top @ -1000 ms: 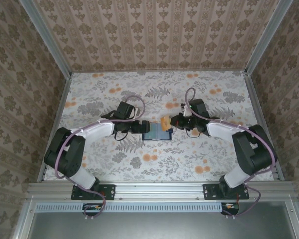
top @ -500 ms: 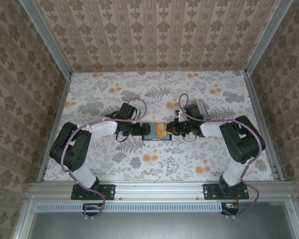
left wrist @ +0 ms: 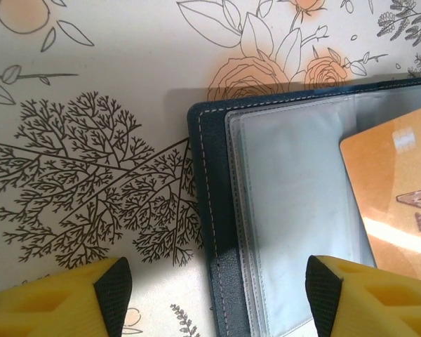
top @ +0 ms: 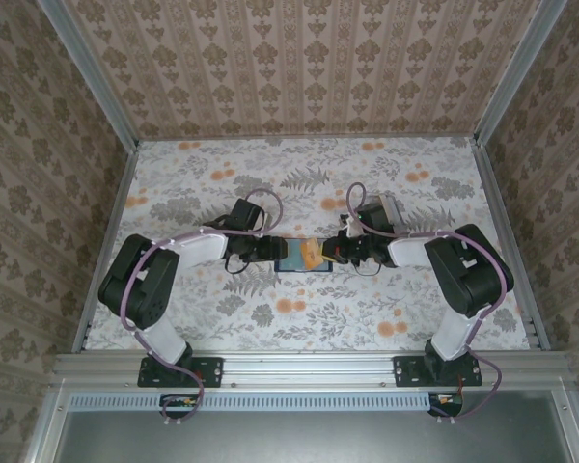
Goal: Put the credit cards into the card holder
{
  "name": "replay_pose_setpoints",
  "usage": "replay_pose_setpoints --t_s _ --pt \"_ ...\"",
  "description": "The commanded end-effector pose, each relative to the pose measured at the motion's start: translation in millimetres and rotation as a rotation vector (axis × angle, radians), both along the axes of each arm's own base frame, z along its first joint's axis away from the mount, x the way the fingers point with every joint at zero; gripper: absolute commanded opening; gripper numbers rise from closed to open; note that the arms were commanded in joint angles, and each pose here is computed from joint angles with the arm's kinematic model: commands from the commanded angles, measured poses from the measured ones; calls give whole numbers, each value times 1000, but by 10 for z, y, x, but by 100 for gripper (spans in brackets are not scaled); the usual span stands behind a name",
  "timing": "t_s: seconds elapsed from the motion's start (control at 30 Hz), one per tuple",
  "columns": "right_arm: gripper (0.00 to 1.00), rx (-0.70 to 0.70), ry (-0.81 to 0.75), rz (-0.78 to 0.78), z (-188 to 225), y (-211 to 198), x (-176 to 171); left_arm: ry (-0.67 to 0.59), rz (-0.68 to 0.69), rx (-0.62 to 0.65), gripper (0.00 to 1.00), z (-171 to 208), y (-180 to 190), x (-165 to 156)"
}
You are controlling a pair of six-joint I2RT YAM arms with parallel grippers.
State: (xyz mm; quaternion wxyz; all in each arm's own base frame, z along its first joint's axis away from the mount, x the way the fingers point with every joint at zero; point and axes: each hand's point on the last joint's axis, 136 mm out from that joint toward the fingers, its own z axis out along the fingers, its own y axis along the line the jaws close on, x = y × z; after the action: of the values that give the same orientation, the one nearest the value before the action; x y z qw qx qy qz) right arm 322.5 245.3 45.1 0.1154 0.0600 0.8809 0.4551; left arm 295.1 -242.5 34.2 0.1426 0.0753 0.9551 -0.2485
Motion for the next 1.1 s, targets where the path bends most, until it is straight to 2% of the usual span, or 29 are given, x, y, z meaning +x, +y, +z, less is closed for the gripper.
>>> replay_pose_setpoints --t_s 0.0,0.57,1.07 --pt "0 7 -19 -18 38 -5 -12 18 9 -1 70 -49 21 -11" --pt "0 15 -18 -69 -27 -46 -18 14 -1 1 75 -64 -21 -68" --pt "0 33 -5 -60 -70 176 20 17 0 7 73 -113 -57 -51"
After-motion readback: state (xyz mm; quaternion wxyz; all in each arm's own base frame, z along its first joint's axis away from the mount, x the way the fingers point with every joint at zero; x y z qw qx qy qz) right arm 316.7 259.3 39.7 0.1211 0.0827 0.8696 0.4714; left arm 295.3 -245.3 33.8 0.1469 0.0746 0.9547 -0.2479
